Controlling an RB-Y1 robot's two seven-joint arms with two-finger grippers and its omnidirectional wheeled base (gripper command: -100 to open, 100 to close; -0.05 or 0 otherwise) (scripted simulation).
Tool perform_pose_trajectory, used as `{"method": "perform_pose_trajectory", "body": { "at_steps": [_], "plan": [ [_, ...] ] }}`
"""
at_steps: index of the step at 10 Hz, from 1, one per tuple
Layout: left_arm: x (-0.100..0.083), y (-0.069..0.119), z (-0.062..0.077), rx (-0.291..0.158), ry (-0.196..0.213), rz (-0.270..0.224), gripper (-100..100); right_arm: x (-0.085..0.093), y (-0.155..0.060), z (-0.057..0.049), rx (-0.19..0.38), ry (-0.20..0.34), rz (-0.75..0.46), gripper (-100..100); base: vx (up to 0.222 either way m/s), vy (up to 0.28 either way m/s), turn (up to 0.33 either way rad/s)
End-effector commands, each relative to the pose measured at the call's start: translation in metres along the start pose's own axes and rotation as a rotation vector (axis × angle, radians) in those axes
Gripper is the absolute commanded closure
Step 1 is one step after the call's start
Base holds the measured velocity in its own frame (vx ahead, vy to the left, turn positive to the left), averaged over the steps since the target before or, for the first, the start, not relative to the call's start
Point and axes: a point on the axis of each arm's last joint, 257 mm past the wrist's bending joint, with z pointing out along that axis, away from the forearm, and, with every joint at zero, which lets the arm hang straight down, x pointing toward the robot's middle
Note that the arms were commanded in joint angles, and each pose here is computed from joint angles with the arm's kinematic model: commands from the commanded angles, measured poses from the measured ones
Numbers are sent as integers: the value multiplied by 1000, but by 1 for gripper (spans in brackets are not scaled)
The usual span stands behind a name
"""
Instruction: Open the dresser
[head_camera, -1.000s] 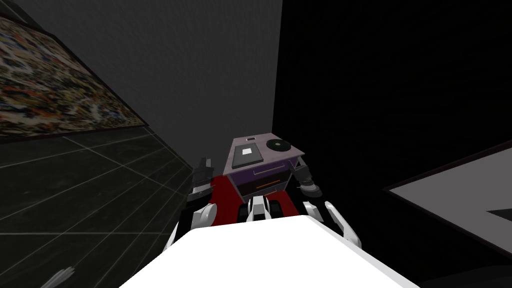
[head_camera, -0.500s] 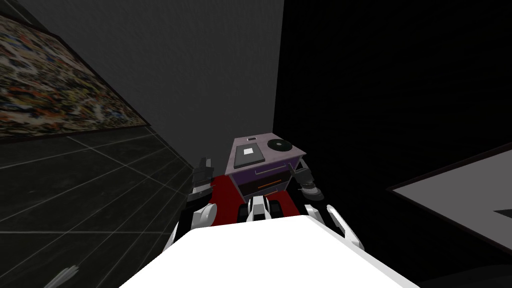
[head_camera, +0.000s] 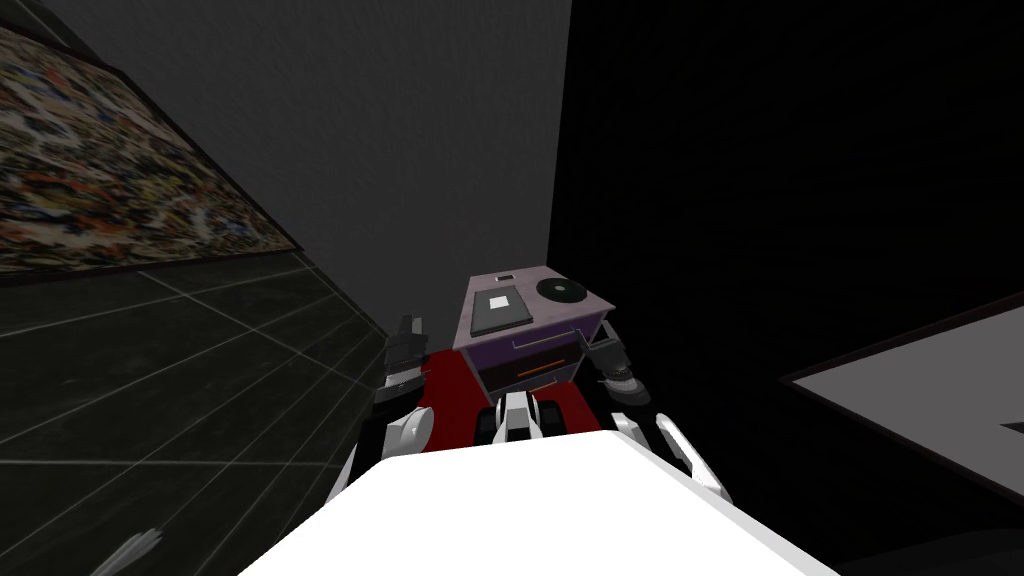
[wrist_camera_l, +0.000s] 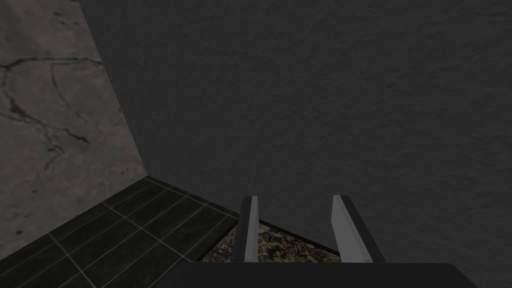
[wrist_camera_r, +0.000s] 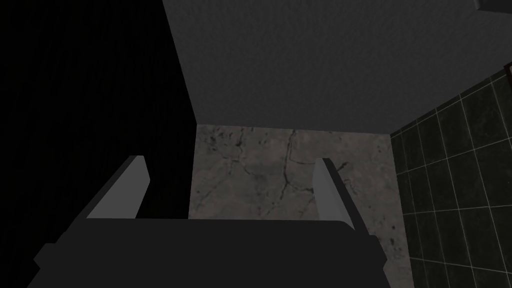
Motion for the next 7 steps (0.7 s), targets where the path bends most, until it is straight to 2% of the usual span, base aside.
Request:
{"method": "perform_pose_trajectory", "body": {
  "at_steps": [1, 7],
  "plan": [
    [0, 0, 0, 0, 0, 0, 0, 0, 0, -2, -4, 0, -26, -100, 0, 0, 0],
    [0, 0, 0, 0, 0, 0, 0, 0, 0, -2, -4, 0, -26, -100, 3, 3, 12]
  ]
}}
